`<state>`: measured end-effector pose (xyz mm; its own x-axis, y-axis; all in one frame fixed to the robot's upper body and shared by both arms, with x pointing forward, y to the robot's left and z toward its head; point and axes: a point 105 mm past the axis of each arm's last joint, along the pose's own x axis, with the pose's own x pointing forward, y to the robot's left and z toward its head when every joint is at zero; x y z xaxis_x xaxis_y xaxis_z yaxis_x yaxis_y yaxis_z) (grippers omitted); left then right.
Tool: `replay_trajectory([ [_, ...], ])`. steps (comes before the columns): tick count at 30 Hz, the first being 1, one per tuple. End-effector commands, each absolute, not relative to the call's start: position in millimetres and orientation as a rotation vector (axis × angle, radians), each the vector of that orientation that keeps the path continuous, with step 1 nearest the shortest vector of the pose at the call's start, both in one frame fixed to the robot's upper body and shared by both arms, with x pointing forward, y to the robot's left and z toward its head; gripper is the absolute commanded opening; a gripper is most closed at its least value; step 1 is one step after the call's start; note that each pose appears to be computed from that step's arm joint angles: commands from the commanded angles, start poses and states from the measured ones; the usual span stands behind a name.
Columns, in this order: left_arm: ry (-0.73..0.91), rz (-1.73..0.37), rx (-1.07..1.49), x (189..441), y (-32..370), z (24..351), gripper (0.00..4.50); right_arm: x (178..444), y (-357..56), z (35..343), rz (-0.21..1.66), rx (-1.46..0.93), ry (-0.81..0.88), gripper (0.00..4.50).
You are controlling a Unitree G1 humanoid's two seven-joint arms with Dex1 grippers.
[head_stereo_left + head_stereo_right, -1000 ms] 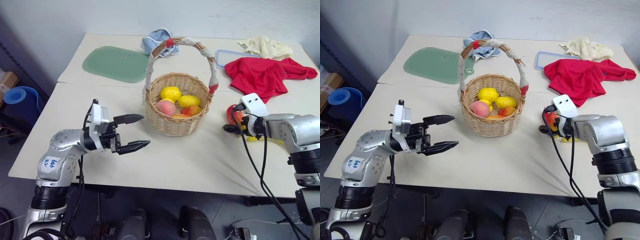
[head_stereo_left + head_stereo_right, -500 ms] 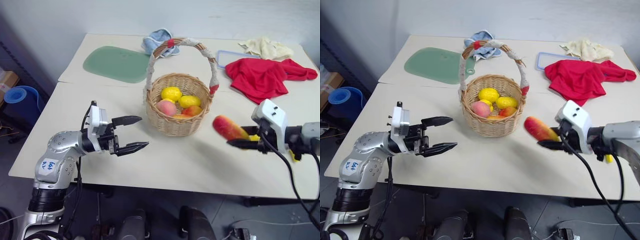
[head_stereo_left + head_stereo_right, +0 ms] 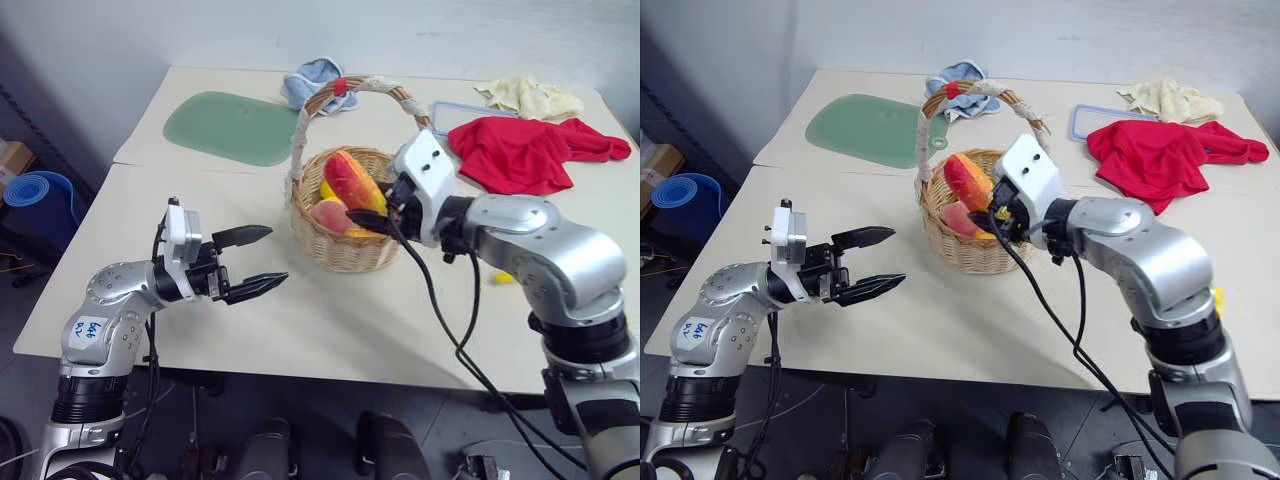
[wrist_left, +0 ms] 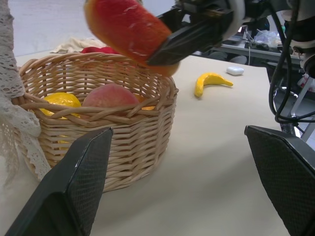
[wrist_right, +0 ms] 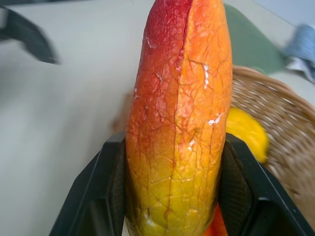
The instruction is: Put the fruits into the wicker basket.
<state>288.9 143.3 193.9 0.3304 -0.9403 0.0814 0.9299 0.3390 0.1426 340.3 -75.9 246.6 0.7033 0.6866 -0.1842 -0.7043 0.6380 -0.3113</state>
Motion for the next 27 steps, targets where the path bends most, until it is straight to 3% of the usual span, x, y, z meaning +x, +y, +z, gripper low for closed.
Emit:
replay_trajectory([
  [1, -0.201, -1.235, 0.093, 286, 140, 202, 4.5, 348, -82, 266, 0.718, -0.393, -0.023, 3.22],
  [5, -0.197, -1.25, 0.095, 284, 137, 200, 4.5, 344, -91, 272, 0.725, -0.423, -0.075, 4.45],
  [8, -0.199, -1.264, 0.095, 285, 134, 200, 4.5, 298, -87, 270, 0.973, -0.422, -0.158, 4.45],
  [10, -0.211, -1.27, 0.095, 286, 132, 202, 4.5, 279, -107, 267, 0.971, -0.333, -0.182, 4.45],
  [13, -0.218, -1.307, 0.073, 285, 127, 206, 4.5, 267, -148, 251, 0.811, -0.287, -0.178, 4.45],
  [20, -0.203, -1.485, 0.094, 279, 101, 204, 4.5, 213, -238, 205, 0.491, -0.343, -0.153, 4.45],
  [25, -0.197, -1.606, 0.117, 271, 84, 203, 4.5, 138, -333, 137, 0.152, -0.411, 0.034, 4.45],
  [27, -0.19, -1.63, 0.124, 269, 82, 203, 4.5, 113, -351, 117, 0.078, -0.42, 0.098, 4.45],
])
